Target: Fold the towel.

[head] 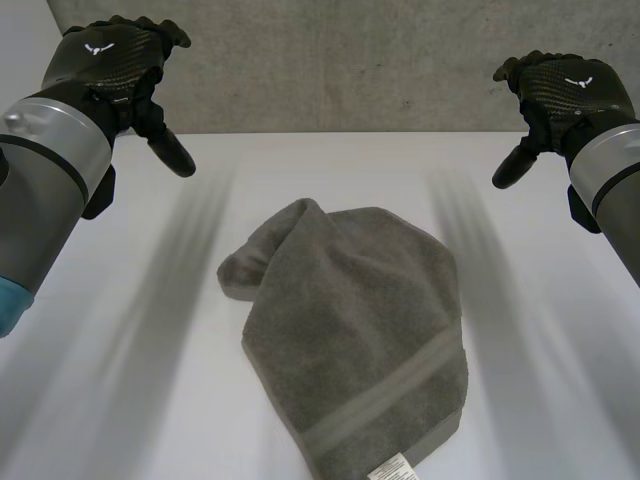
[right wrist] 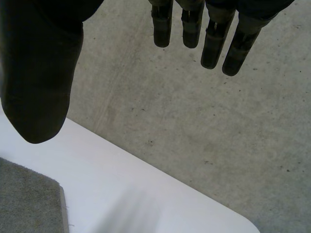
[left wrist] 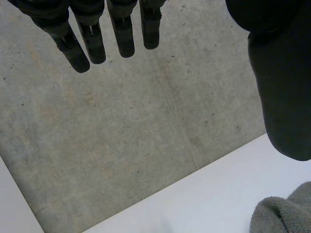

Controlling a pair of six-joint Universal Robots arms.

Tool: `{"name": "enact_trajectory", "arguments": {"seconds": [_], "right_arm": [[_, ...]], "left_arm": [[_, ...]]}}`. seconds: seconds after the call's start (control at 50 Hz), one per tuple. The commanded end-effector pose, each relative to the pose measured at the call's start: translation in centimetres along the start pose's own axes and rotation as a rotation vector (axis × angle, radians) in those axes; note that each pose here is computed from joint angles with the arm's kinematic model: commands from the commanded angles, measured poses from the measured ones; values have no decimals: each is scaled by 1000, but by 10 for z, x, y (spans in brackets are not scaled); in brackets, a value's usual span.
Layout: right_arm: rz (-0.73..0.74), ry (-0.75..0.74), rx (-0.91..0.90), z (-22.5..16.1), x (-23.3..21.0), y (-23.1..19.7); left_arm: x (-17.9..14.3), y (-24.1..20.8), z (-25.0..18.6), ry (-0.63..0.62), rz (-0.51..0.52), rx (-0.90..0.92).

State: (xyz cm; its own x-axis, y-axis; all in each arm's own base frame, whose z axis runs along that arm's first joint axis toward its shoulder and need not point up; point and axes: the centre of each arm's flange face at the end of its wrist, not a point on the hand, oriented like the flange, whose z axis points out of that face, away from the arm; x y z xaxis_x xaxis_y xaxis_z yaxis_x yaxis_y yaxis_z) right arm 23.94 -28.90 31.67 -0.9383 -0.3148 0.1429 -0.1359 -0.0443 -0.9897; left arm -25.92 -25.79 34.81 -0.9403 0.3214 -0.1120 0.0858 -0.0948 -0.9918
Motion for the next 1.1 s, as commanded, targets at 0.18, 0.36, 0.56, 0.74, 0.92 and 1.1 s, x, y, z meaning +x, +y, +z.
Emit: {"name": "enact_trajectory", "arguments": {"seconds": [0.18,0.36,0.56,0.74,0.92,1.1], "right_arm": [[-4,-3,0,-1,-1,0],[-23,-62,-51,-8,-10,6],[-209,-377,-225,-59,-45,54],[-324,-598,-290,-108,-75,107],[-375,-651,-344,-128,-82,146],[-398,-644,-365,-126,-81,167]], "left_arm": [[0,2,1,0,1,-7],[2,11,-1,16,9,-37],[7,58,4,78,66,-157],[21,126,33,140,115,-252],[36,172,53,163,141,-245],[56,206,57,202,186,-250]]}}
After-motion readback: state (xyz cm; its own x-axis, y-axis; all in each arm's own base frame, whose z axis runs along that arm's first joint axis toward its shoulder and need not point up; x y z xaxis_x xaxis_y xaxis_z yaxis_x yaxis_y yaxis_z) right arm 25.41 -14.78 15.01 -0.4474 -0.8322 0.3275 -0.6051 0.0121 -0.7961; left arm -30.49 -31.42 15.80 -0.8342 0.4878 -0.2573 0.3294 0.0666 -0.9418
